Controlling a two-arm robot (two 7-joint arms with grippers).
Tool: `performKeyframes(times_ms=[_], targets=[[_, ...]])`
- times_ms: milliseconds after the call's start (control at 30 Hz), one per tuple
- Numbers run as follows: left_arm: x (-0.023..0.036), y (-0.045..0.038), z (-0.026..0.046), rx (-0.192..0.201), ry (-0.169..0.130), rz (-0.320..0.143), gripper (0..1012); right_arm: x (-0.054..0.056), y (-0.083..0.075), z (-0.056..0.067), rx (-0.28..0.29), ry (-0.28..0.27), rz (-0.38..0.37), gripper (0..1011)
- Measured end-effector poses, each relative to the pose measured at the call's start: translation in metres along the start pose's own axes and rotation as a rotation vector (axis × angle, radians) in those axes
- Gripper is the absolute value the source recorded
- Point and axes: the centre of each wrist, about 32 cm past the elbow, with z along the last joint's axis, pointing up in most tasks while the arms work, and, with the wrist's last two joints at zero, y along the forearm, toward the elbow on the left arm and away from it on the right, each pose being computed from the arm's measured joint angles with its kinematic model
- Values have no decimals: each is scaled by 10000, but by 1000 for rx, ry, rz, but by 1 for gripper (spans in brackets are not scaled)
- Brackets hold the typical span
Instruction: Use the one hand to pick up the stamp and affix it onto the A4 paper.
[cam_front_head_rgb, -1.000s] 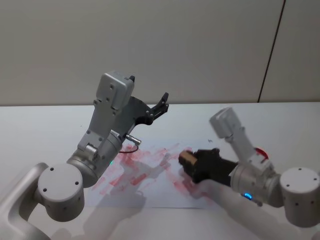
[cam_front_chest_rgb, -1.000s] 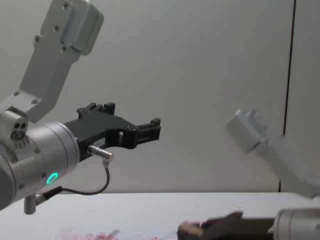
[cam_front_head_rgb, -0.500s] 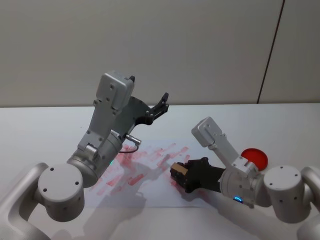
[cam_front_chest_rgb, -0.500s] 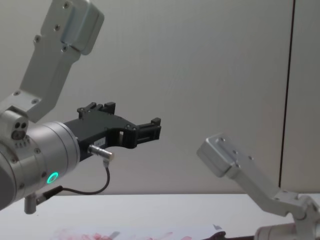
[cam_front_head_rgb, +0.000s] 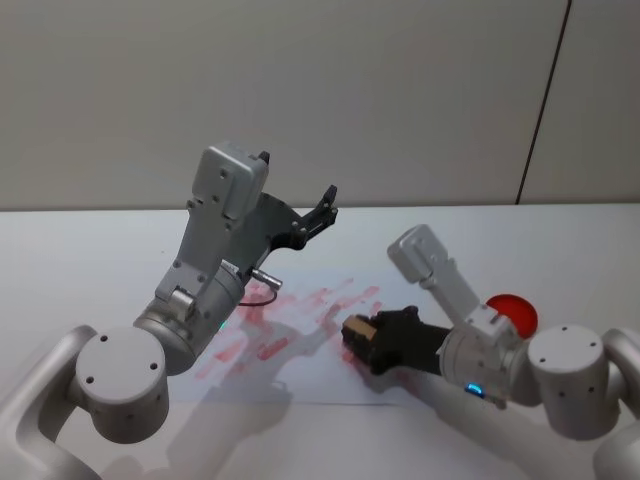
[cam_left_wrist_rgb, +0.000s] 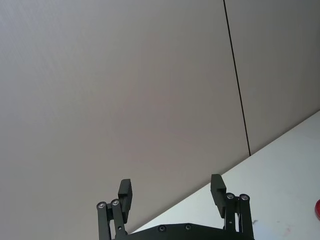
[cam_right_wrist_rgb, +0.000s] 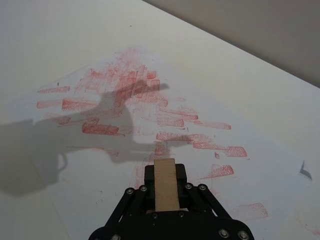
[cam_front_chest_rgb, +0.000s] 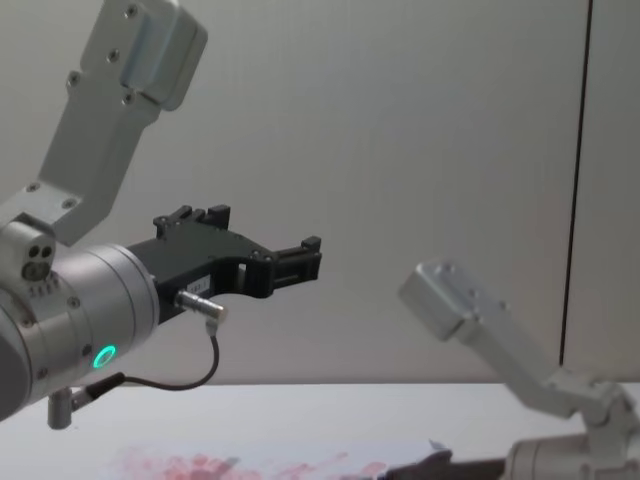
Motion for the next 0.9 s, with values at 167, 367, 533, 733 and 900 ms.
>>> performKeyframes(times_ms=[167,367,533,733,900], targets=[[0,0,0,0,0,0,1001,40,-70,100,67,14,-25,220],[0,0,0,0,0,0,1001,103,-222,209,156,40,-77,219],[0,0,0,0,0,0,1001,172,-404,249,212,63,-135,219],[0,0,0,0,0,0,1001,283,-657,187,229,87,-214,220],[0,0,0,0,0,0,1001,366,-822,95,209,98,-267,219]])
